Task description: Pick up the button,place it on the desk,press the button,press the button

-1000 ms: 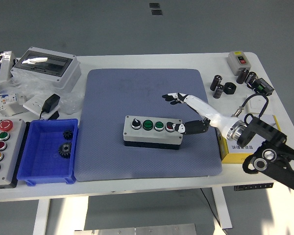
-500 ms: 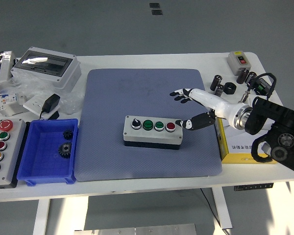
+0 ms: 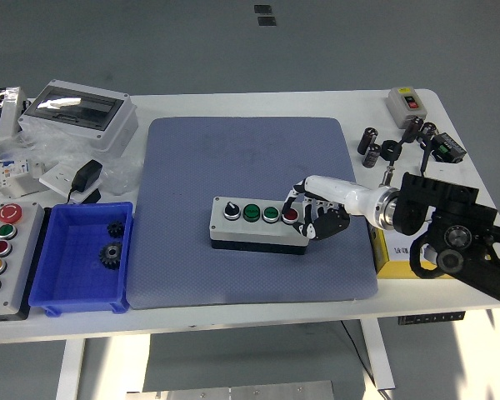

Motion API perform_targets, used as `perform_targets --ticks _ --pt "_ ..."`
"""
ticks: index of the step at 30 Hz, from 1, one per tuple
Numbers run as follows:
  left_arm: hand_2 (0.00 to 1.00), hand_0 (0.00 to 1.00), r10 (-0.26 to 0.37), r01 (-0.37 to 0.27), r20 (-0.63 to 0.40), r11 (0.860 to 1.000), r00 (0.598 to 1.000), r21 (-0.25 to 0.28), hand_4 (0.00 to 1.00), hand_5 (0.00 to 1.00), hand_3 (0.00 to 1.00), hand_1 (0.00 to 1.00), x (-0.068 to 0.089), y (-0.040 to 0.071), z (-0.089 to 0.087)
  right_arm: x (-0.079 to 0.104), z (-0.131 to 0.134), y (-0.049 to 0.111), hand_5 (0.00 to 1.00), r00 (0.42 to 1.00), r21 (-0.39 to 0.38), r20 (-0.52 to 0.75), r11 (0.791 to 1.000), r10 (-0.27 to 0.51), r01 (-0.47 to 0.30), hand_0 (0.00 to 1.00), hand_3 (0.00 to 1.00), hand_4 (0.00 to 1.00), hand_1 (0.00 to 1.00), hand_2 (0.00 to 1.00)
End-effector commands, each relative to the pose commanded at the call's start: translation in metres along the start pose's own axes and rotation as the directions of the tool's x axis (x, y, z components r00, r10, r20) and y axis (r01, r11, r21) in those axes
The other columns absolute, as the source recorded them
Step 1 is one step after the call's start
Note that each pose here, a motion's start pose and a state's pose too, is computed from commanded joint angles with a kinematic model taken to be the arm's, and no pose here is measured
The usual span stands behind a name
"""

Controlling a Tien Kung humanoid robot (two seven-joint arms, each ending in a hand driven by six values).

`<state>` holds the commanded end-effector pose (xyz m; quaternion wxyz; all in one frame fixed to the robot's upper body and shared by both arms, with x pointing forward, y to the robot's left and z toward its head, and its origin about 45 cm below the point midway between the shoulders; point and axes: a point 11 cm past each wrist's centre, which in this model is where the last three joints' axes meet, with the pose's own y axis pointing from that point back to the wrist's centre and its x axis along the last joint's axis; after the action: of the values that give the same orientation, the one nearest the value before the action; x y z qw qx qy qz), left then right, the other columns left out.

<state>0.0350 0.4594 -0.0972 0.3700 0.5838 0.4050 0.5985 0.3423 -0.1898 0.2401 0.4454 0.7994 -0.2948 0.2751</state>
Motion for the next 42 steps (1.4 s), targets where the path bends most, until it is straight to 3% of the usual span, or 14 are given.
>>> perform_targets --ticks 7,20,42 --pt "0.524 0.623 -0.002 0.002 0.003 1.000 1.000 -0.003 0.631 0.133 0.584 0.586 -0.001 0.000 0.002 -0.001 0.005 -0.016 0.002 1.000 -0.027 0.020 0.999 0.020 -0.020 0.034 0.682 0.575 0.107 0.195" --pt "0.516 0.624 -0.002 0.002 0.006 1.000 1.000 -0.006 0.627 0.140 0.582 0.585 -0.001 0.000 0.002 -0.015 -0.004 -0.028 0.002 1.000 -0.012 0.022 1.000 0.006 -0.006 0.022 0.680 0.570 0.099 0.192" --pt "0.513 0.624 -0.004 0.004 0.003 1.000 1.000 -0.013 0.622 0.151 0.581 0.586 -0.001 0.000 0.002 -0.018 0.000 -0.028 0.002 0.994 -0.031 -0.074 0.996 0.075 -0.078 0.018 0.674 0.565 0.094 0.191"
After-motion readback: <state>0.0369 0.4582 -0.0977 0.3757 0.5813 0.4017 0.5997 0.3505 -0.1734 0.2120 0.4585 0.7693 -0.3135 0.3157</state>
